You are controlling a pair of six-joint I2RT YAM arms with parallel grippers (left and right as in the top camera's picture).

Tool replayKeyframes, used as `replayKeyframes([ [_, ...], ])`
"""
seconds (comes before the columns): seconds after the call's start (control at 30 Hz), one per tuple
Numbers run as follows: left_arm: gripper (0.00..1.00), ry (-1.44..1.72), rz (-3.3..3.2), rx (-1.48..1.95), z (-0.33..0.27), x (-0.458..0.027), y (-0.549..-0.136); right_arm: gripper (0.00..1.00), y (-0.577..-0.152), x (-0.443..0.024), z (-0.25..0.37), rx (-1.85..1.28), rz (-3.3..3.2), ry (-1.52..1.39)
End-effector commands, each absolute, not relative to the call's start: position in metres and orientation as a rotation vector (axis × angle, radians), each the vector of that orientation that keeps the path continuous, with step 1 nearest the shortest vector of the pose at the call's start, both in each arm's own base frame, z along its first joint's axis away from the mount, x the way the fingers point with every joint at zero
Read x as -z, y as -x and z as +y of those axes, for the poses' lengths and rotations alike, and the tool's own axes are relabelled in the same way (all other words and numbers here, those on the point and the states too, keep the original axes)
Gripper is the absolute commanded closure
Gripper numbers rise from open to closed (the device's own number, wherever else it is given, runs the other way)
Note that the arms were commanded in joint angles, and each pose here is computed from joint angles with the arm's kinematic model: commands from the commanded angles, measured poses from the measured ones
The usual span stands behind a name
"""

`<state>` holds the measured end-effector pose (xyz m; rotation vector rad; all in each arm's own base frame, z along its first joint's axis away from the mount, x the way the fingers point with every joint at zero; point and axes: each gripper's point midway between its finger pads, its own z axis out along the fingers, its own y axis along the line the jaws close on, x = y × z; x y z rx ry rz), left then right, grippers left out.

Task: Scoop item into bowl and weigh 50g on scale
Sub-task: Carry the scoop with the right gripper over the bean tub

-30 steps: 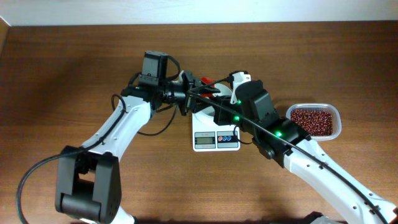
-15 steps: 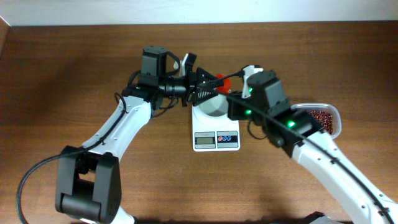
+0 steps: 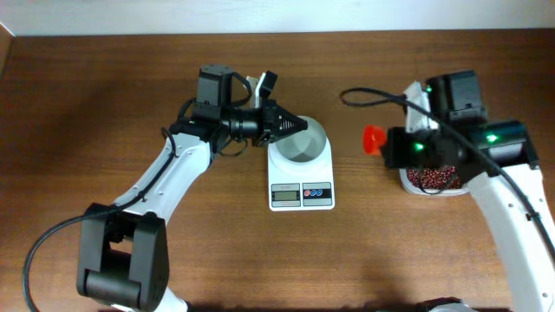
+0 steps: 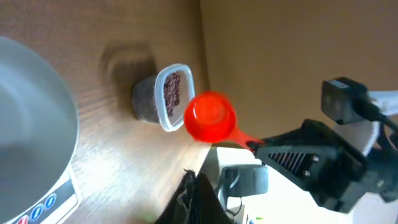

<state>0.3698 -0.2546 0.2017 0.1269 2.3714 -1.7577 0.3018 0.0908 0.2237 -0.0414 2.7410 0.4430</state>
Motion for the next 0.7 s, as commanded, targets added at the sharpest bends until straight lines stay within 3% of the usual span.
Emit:
replayKeyframes([
  [0.0,1.0,-0.356,2.293,1.707,-0.258,-0.211,-0.357,0.96,-0.289,-0.223,0.081,-0.439,2.787,0.085],
  [0.13,1.0,-0.394,2.353,1.416,-0.243,-0.199,-0.356,0.96,-0.275,-0.211,0.039,-0.124,2.879,0.01],
  [0.33,1.0,-0.48,2.513,0.672,-0.194,-0.197,-0.361,0.96,-0.281,-0.21,0.013,-0.048,2.875,-0.097],
  [0.47,1.0,-0.594,2.495,0.448,-0.203,-0.213,-0.356,0.96,-0.283,-0.204,-0.012,-0.027,3.004,-0.235],
  [0.67,1.0,-0.727,2.522,0.226,-0.224,-0.195,-0.333,0.96,-0.293,-0.165,-0.018,-0.012,3.219,-0.27],
])
